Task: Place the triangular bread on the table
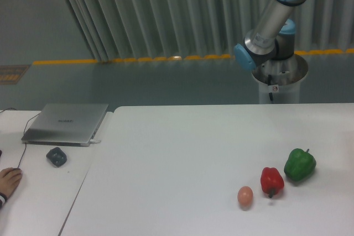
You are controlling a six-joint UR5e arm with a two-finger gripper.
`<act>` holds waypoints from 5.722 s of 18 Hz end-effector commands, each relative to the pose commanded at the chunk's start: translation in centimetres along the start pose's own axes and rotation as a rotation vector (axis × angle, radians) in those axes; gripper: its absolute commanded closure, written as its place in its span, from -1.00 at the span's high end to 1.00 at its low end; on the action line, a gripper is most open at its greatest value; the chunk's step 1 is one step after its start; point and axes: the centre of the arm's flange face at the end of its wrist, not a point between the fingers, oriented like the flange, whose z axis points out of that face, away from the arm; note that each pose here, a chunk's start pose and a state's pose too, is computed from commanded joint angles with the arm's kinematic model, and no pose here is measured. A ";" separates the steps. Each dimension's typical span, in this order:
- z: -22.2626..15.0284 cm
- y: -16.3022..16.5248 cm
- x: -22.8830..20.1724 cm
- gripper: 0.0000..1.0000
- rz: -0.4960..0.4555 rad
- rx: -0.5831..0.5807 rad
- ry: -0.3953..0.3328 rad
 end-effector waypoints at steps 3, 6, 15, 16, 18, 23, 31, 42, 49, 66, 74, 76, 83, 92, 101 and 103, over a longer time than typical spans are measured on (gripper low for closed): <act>0.1 -0.1 0.0 1.00 -0.006 -0.004 0.004; 0.2 -0.4 0.0 0.91 -0.025 -0.003 0.006; 0.0 -1.0 0.4 -0.06 -0.010 -0.050 0.060; 0.0 -1.3 0.4 -0.15 -0.009 -0.049 0.064; -0.5 -1.7 0.2 -0.30 -0.008 -0.050 0.062; -1.1 -2.4 0.3 -0.53 -0.030 -0.026 0.099; -2.5 -2.5 0.1 -0.93 -0.041 0.004 0.124; -10.5 -6.3 0.1 -0.93 -0.097 0.180 0.099; -11.3 -16.4 0.7 -0.90 -0.308 0.249 0.090; -3.1 -30.2 5.6 -0.69 -0.430 0.051 -0.032; -1.7 -30.2 5.5 0.30 -0.433 0.039 -0.012; -2.2 -30.0 5.2 1.00 -0.432 0.041 -0.021; -3.7 -29.8 5.0 1.00 -0.387 0.045 -0.049; -6.6 -29.4 4.5 1.00 -0.138 -0.010 -0.119; -9.3 -28.4 4.7 1.00 0.077 -0.070 -0.150; -9.8 -28.3 4.9 1.00 0.083 -0.070 -0.156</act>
